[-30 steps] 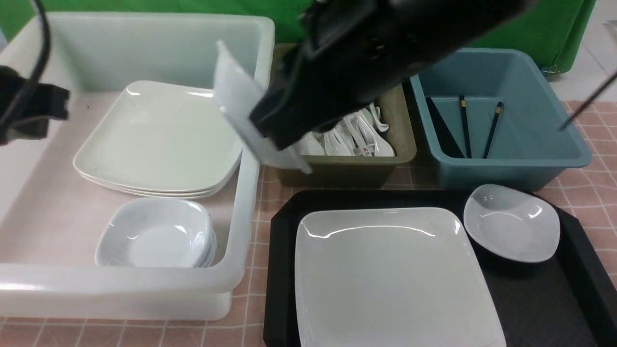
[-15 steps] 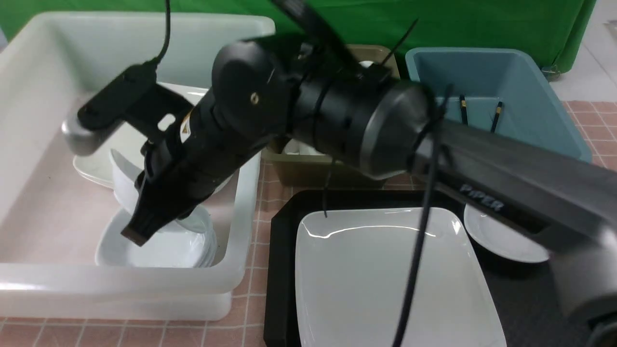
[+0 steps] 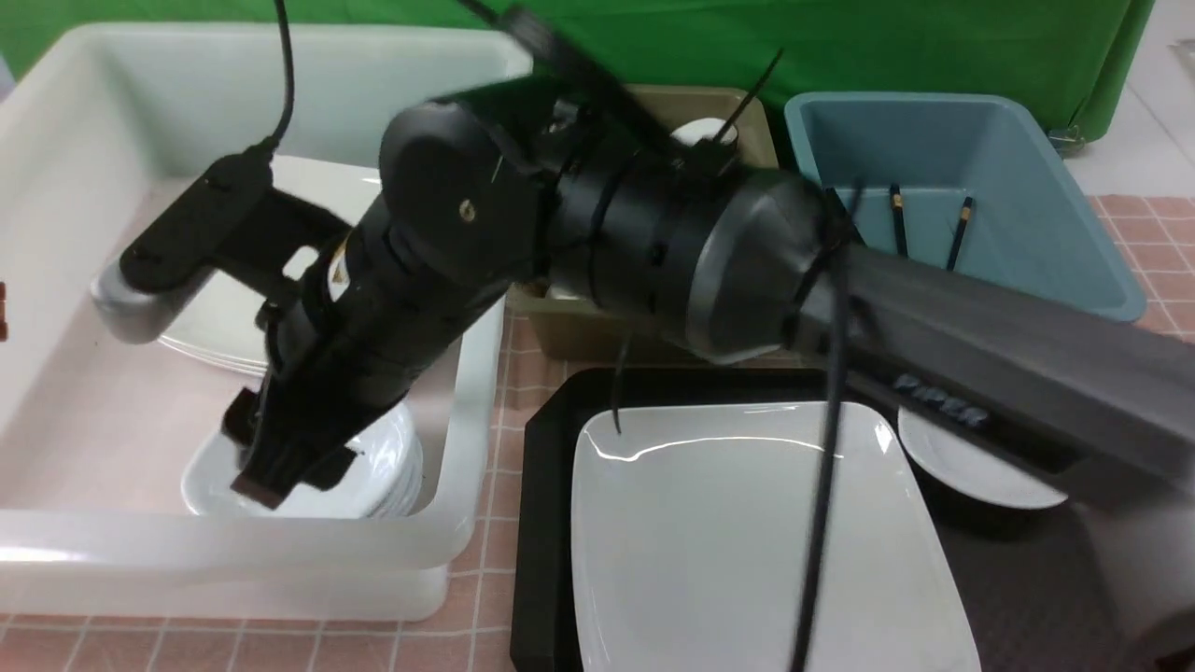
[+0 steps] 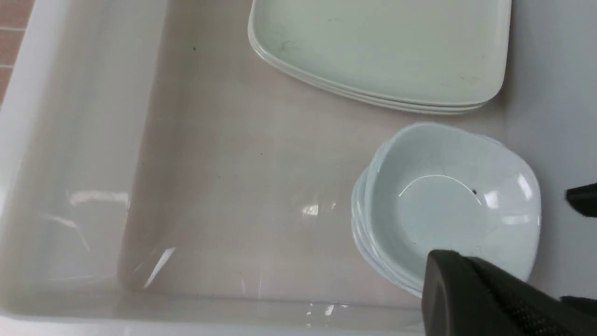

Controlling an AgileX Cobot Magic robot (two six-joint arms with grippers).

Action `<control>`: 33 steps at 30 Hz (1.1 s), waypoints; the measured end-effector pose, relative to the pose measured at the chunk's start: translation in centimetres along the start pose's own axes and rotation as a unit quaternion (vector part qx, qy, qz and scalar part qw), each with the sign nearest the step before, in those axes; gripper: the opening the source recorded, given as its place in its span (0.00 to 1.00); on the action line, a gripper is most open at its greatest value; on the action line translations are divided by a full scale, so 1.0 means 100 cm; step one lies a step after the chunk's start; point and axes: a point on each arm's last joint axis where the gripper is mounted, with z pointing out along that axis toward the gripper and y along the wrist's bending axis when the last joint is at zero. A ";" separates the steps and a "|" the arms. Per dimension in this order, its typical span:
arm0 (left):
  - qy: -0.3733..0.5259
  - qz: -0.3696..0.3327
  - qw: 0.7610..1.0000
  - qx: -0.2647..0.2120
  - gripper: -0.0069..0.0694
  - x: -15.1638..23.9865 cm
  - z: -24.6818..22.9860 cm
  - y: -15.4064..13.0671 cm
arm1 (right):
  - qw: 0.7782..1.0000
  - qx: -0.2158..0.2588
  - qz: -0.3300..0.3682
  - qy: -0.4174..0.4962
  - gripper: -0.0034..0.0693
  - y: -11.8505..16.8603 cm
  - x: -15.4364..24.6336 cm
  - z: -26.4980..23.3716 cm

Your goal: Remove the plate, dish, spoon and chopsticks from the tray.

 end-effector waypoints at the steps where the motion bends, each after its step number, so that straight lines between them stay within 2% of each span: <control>1: 0.001 0.007 1.000 0.019 0.09 0.000 0.000 -0.004 | 0.999 0.026 -0.003 0.027 0.70 -0.002 0.003 -0.019; 2: 0.001 0.017 0.999 0.036 0.09 0.000 0.000 -0.008 | 0.997 0.057 -0.008 0.050 0.60 -0.007 0.006 -0.032; 3: 0.001 0.027 0.997 0.067 0.09 0.001 0.000 -0.017 | 0.992 0.097 -0.006 0.081 0.45 -0.013 0.011 -0.055; 5: 0.001 0.037 0.995 0.088 0.09 0.001 -0.001 -0.023 | 0.987 0.121 -0.003 0.110 0.31 -0.019 0.016 -0.069; 6: 0.001 0.056 0.991 0.124 0.09 0.002 -0.001 -0.034 | 0.979 0.162 0.012 0.126 0.18 -0.031 0.023 -0.093; 7: 0.003 0.075 0.985 0.156 0.09 0.002 0.000 -0.045 | 0.975 0.182 0.038 0.118 0.11 -0.042 0.029 -0.112; 11: 0.012 0.122 0.970 0.212 0.08 0.005 0.003 -0.070 | 0.967 0.204 0.101 0.118 0.09 -0.067 0.061 -0.154; 13: 0.028 0.175 0.953 0.246 0.08 0.010 0.013 -0.097 | 0.948 0.221 0.173 0.149 0.12 -0.089 0.112 -0.182; 14: 0.028 0.178 0.952 0.248 0.08 0.011 0.012 -0.098 | 0.948 0.220 0.173 0.152 0.12 -0.088 0.114 -0.182; 15: 0.034 0.189 0.947 0.256 0.07 0.012 0.017 -0.106 | 0.938 0.225 0.205 0.163 0.14 -0.094 0.131 -0.187; 17: 0.046 0.218 0.934 0.278 0.08 0.018 0.030 -0.134 | 0.912 0.228 0.273 0.202 0.26 -0.100 0.179 -0.189; 21: 0.068 0.258 0.915 0.303 0.08 0.032 0.053 -0.174 | 0.880 0.217 0.335 0.258 0.51 -0.105 0.245 -0.168; 22: 0.070 0.260 0.914 0.303 0.08 0.033 0.055 -0.176 | 0.880 0.217 0.335 0.256 0.53 -0.105 0.245 -0.168; 23: 0.086 0.275 0.906 0.309 0.08 0.039 0.065 -0.192 | 0.874 0.209 0.345 0.271 0.63 -0.105 0.267 -0.154; 26: 0.105 0.289 0.901 0.307 0.08 0.045 0.079 -0.206 | 0.873 0.202 0.348 0.276 0.73 -0.106 0.288 -0.134; 28: 0.115 0.300 0.898 0.299 0.08 0.047 0.091 -0.214 | 0.878 0.196 0.340 0.275 0.77 -0.109 0.296 -0.118; 33: 0.121 0.320 0.896 0.283 0.08 0.046 0.107 -0.222 | 0.892 0.195 0.310 0.264 0.78 -0.121 0.302 -0.092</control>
